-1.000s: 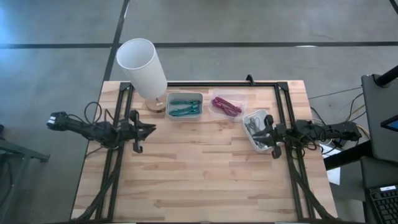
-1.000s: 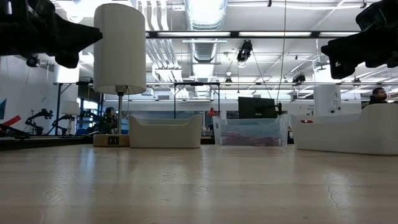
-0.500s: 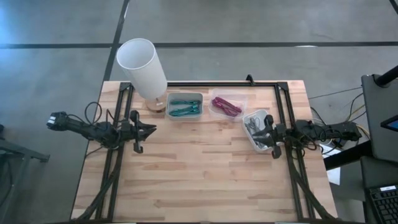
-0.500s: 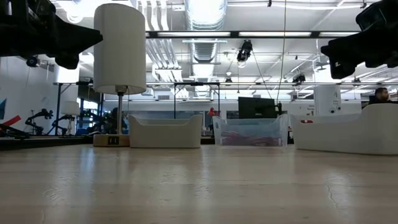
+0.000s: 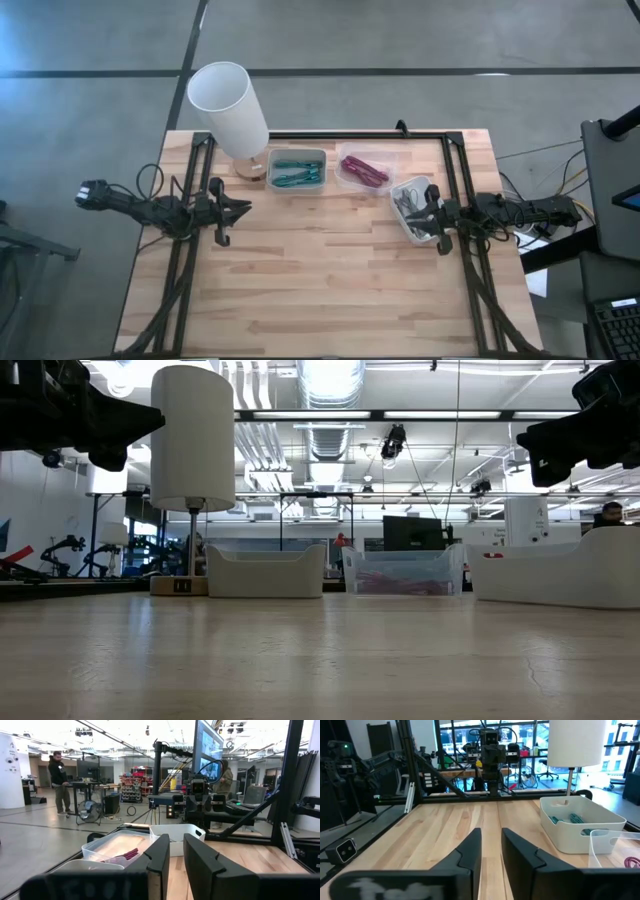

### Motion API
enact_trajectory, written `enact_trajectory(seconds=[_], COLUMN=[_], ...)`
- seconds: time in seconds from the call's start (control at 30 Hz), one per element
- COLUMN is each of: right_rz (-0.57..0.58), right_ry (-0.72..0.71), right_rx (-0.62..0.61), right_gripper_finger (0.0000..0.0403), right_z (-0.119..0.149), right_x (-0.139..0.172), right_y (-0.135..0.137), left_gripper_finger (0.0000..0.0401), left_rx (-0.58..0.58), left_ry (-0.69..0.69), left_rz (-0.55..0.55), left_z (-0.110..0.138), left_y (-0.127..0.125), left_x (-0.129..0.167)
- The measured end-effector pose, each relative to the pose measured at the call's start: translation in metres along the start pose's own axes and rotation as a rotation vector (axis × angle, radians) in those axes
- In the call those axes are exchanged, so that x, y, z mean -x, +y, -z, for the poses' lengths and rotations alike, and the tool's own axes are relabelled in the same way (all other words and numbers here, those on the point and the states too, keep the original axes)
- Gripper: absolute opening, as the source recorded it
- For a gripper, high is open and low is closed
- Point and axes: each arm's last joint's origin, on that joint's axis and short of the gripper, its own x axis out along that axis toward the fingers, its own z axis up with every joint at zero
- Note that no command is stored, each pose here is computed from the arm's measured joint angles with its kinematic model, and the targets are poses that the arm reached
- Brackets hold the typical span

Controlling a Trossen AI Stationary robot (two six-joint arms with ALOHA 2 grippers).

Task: Pick & Place USB Port
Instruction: Return to Home Position

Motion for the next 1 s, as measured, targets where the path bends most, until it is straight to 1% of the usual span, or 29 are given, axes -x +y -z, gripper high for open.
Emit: enact_trajectory(seconds=[0.47, 1.0], right_rz=[0.000, 0.000], right_ry=[0.000, 0.000], right_rx=[0.000, 0.001], right_gripper_finger=[0.0091, 0.0068], right_z=[0.0000, 0.0000], right_x=[0.0000, 0.0000], right_y=[0.0000, 0.0000], left_gripper_finger=[0.0060, 0.0060], left_rx=[0.000, 0.000], left_ry=[0.000, 0.000], left_rz=[0.000, 0.000], left_z=[0.0000, 0.0000], left_y=[0.0000, 0.0000], left_x=[0.0000, 0.0000])
